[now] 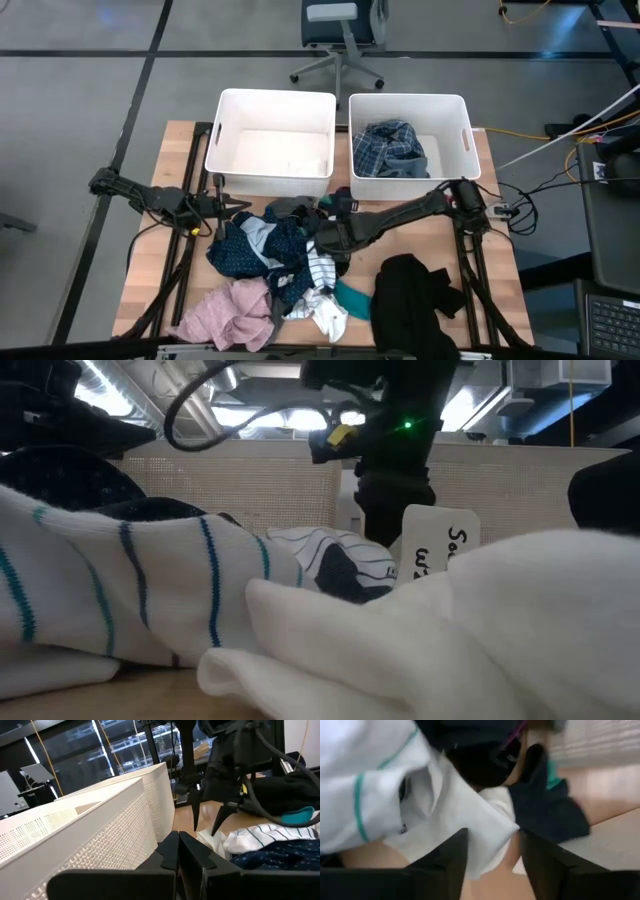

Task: Sort clothes
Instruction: Put the white sock into the left white bin

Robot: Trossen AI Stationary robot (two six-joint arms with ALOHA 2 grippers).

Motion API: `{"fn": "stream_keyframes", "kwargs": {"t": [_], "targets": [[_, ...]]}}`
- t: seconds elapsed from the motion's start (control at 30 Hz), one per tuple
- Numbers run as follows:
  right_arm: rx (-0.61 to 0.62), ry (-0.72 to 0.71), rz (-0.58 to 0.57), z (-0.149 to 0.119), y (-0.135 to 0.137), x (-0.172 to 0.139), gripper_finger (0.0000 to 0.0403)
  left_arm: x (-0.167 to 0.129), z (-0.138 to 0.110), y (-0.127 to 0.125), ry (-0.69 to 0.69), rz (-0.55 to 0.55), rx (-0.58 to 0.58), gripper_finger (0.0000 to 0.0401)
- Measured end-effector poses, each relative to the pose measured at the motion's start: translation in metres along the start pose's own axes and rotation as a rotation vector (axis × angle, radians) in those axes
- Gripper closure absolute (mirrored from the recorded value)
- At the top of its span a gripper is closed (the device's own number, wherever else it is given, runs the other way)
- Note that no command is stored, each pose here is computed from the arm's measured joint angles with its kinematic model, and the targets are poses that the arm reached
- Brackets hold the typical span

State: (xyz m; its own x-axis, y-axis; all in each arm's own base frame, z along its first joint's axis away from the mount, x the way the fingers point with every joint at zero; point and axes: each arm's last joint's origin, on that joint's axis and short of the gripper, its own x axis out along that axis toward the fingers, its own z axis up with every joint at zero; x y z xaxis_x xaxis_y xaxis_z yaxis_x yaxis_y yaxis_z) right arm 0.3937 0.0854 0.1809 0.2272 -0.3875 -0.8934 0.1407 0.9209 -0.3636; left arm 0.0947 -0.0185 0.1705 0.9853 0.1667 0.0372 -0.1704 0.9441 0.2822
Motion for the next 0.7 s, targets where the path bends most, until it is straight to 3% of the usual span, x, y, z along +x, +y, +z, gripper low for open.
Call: {"fn": "stream_keyframes", "kwargs": {"t": [0.13,0.27,0.43,0.63,0.7], "targets": [[0.009,0.025,0.053,0.001,-0.003,0.003,0.0310,0.000,0.000,0.000,0.001,-0.001,-0.048,0.0400],[-0.048,0.027,0.066,0.000,-0.001,0.002,0.0390,0.000,0.001,0.000,-0.009,0.001,-0.224,0.0400],[-0.069,0.020,0.073,-0.002,0.002,-0.014,0.0380,-0.001,0.015,0.006,-0.132,0.020,-0.367,0.0400],[-0.075,-0.058,0.003,0.011,-0.010,-0.070,0.0394,-0.003,0.024,0.009,-0.190,0.041,-0.280,0.0400],[-0.061,-0.104,-0.015,0.018,-0.018,-0.092,0.0391,-0.004,0.029,0.011,-0.232,0.050,-0.298,0.0400]]}}
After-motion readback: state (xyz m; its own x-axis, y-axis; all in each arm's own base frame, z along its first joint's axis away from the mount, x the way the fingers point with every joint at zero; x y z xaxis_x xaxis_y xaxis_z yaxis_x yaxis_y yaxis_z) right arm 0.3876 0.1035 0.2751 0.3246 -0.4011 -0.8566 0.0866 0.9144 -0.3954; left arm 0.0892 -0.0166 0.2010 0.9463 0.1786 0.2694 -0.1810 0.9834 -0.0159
